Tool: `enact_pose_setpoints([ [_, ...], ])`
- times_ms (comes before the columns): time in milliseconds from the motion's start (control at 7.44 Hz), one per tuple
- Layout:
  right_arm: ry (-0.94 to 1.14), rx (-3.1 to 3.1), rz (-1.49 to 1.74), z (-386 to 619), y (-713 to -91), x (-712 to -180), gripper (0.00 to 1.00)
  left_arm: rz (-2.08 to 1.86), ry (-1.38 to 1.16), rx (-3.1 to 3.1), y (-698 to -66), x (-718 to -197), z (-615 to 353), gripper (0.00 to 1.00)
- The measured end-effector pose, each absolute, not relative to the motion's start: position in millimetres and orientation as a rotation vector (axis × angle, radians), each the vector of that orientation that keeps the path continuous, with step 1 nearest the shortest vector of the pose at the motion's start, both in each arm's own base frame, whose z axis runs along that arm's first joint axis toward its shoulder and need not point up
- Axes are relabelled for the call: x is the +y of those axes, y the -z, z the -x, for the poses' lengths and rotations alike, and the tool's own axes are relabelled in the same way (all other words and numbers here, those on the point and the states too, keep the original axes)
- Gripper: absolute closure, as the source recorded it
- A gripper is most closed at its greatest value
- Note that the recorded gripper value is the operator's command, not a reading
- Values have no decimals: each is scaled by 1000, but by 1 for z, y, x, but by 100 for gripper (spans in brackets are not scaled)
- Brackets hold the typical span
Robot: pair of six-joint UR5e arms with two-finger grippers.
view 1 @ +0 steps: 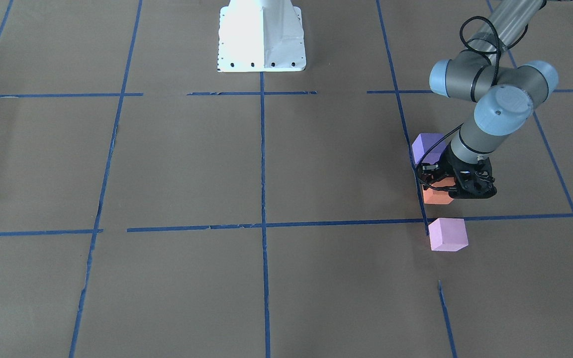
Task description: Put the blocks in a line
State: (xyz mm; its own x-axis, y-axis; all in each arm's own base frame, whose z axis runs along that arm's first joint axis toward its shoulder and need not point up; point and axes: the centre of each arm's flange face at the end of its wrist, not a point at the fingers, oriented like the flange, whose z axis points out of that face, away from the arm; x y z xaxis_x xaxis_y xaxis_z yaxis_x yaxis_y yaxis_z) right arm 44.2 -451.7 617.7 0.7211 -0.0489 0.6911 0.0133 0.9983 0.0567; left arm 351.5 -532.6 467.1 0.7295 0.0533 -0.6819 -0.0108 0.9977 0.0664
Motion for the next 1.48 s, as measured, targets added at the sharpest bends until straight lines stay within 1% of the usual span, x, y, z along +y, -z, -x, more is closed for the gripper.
enact_pose_setpoints([
  [134, 34, -765, -49, -44, -618, -452, 0, -58, -40, 754, -473, -533, -354, 1],
  [672, 34, -765, -49, -44, -618, -452, 0, -44, -28, 770, -475, -536, -345, 0],
  [940, 34, -765, -49, -44, -618, -452, 0, -61, 6, 805, -454, -552, -303, 0],
  [1209, 34, -765, -49, -44, -618, -452, 0, -152, -20, 776, -431, -567, -210, 0],
  [1343, 34, -765, -49, -44, -618, -452, 0, -207, -74, 745, -442, -569, -150, 0],
  [1478, 34, -765, -49, -44, -618, -452, 0, -239, -141, 725, -470, -568, -92, 0],
])
